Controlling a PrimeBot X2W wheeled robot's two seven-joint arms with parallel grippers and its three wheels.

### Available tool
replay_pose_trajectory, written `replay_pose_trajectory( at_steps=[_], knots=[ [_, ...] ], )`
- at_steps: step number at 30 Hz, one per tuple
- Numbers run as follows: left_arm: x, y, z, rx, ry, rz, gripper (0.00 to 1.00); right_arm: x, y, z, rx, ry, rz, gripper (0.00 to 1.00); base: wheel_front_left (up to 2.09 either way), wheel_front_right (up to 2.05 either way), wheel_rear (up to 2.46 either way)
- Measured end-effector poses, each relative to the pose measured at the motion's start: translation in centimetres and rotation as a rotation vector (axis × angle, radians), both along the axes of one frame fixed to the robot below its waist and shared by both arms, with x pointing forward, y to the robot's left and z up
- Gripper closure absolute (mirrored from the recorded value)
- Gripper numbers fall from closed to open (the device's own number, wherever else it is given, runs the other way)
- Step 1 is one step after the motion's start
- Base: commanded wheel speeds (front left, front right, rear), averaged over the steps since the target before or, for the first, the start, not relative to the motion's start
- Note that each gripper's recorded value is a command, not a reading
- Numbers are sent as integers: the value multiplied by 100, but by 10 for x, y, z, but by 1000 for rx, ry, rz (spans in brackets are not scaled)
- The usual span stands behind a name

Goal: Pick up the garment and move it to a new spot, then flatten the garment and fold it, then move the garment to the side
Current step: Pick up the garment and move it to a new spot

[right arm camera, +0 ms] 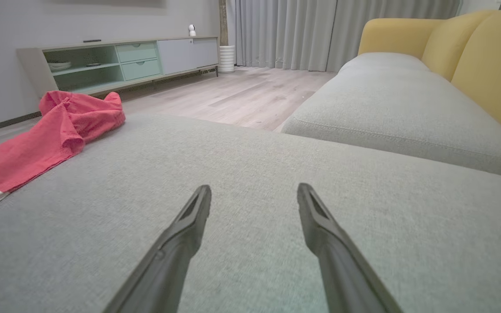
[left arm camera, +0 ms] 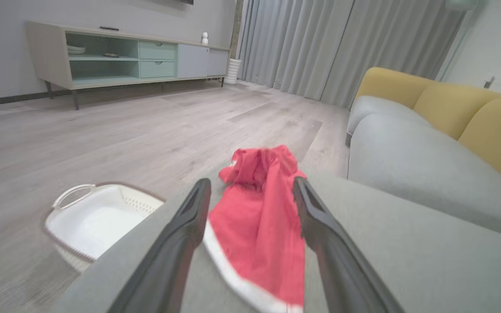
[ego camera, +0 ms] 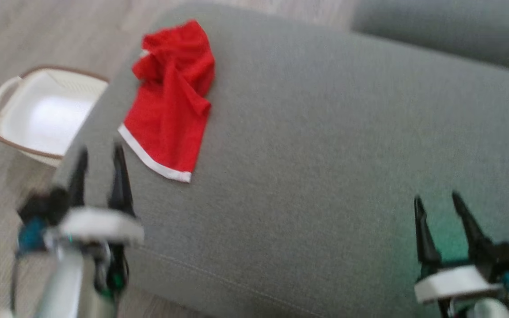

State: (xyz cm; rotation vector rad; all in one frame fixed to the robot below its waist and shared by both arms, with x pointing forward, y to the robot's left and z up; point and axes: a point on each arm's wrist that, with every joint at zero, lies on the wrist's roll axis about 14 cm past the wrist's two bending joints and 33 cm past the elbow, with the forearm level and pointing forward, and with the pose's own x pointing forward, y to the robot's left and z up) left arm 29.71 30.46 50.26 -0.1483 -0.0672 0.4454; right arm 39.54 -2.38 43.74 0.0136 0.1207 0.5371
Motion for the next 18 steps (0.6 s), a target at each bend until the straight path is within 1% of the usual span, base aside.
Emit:
replay_pose_trajectory(
  at_steps=[2, 3, 4, 8, 9, 13, 18],
  knots=[
    [35, 10, 11, -1, -24, -16, 0, 16, -1, 0, 1, -17, -10, 0, 0, 0, 0],
    [53, 12, 12, 10, -10, -37, 0, 24, -3, -1, -2, -25, -13, 0, 0, 0, 0],
    [70, 17, 10, -7, 6, -39, 0, 32, -6, -3, -8, -32, -16, 0, 0, 0, 0],
    [122, 41, -16, 4, 158, -38, 0, 54, -22, -21, -47, -16, -31, 0, 0, 0, 0],
    [133, 47, -23, -12, 183, -22, 0, 57, -27, -26, -56, -6, -36, 0, 0, 0, 0],
    [167, 53, -68, -67, 329, -9, 0, 65, -40, -46, -75, 31, -55, 0, 0, 0, 0],
    [184, 33, -128, -135, 498, -43, 0, 66, -60, -55, -85, 55, -104, 0, 0, 0, 0]
  ],
)
